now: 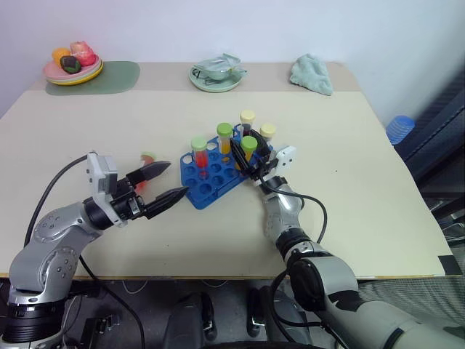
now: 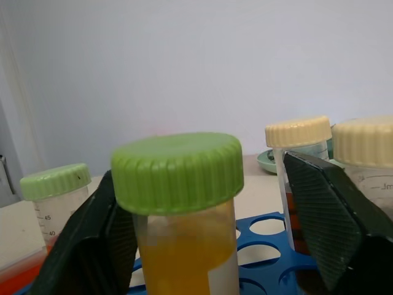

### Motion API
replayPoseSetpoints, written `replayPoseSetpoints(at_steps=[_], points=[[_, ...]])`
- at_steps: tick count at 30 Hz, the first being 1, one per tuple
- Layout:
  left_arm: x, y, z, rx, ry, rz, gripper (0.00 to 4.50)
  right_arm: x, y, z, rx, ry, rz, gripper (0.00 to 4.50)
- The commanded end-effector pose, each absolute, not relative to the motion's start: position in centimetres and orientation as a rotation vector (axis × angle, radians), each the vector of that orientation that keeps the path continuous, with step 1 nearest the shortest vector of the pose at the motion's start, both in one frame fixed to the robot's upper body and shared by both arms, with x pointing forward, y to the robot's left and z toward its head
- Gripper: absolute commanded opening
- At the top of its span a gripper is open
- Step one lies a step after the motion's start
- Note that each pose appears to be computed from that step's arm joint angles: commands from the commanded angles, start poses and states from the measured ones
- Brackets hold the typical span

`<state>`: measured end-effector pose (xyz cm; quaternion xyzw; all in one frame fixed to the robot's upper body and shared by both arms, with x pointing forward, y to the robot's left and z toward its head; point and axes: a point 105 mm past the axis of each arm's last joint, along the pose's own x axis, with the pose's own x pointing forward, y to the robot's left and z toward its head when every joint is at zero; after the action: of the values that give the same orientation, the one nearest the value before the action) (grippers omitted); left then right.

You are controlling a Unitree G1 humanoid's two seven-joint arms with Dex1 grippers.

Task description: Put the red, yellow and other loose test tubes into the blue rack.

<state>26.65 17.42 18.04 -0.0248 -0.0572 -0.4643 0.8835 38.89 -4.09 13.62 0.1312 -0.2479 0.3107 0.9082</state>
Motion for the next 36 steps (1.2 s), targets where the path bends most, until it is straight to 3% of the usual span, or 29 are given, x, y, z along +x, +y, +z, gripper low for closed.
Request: replayPoseSetpoints(at_steps=[1, 12, 20, 26, 31, 33, 36], points=[[26.3, 17.0, 18.9, -0.027, -0.161, -0.983, 4.24, 38.6, -3.7, 15.6, 0.226, -0.597, 0.654, 3.58], [26.7, 16.4, 18.4, -0.064, -0.176, -0.993, 4.24, 36.6, -3.7, 20.3, 0.057, -0.8, 0.734, 3.58], [28.1, 16.5, 19.1, -0.123, -0.26, -0.891, 4.24, 34.8, -4.9, 23.6, -0.093, -0.809, 0.799, 3.58], [30.2, 18.7, 20.1, -0.153, -0.276, -0.575, 4.24, 33.0, -9.3, 25.6, -0.253, -0.592, 0.874, 3.58], [31.2, 20.7, 22.6, -0.194, -0.296, -0.371, 4.24, 30.0, -13.4, 25.1, -0.464, -0.314, 1.008, 3.58], [32.7, 22.4, 22.3, -0.231, -0.174, -0.194, 4.24, 29.2, -14.9, 24.7, -0.513, -0.209, 1.045, 3.58], [34.5, 22.6, 22.9, -0.265, -0.019, -0.117, 4.24, 28.1, -15.8, 24.7, -0.539, -0.123, 1.109, 3.58]])
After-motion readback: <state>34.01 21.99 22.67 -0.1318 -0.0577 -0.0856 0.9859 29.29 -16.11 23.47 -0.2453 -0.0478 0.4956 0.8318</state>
